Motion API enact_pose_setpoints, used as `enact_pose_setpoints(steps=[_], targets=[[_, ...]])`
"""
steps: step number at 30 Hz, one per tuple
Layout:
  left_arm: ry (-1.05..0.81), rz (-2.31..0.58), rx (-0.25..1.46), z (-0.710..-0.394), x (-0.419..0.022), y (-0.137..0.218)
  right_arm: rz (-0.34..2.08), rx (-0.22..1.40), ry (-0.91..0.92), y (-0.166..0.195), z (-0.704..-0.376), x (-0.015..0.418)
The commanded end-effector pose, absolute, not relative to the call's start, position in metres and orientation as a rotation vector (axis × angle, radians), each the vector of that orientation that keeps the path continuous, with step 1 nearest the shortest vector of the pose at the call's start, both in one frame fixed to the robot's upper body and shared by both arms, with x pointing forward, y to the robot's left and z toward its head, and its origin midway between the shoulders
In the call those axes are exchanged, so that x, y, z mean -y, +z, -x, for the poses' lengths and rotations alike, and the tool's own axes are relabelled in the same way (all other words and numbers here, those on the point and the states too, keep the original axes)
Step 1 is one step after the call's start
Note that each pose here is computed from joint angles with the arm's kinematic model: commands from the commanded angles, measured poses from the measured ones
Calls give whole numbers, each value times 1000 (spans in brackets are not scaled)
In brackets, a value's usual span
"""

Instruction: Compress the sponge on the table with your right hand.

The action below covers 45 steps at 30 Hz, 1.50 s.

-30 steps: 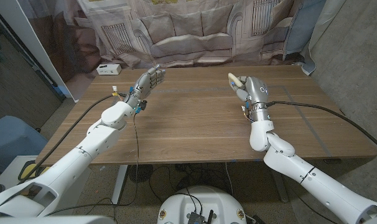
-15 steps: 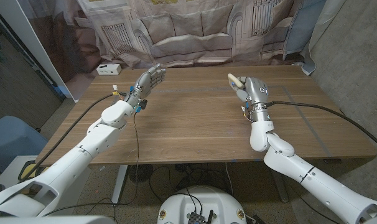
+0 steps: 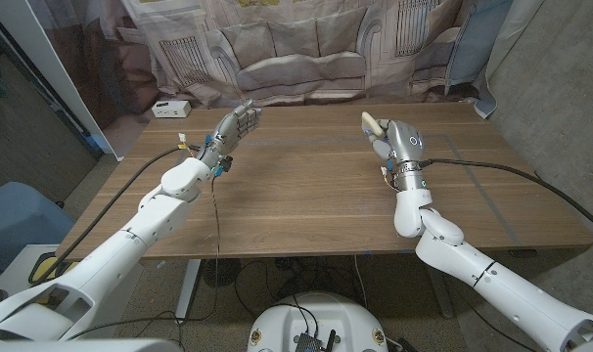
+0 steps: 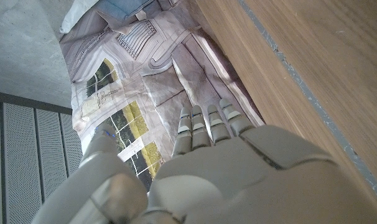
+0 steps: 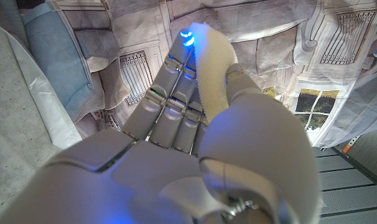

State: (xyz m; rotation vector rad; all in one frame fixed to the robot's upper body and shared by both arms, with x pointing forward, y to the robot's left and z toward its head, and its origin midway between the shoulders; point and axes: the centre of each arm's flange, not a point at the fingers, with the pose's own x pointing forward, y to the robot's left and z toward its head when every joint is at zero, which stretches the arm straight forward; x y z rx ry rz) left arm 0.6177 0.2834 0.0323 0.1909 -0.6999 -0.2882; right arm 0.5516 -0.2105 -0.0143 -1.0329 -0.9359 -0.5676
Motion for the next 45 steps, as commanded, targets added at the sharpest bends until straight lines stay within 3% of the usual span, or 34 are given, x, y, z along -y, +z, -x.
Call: enact_pose_setpoints(steps=[1, 45], targets=[[-285, -184, 699, -619, -283, 31, 1053, 931, -568, -13, -554, 212], [-283, -192, 713, -618, -283, 36, 1234, 895, -545, -10, -578, 216]])
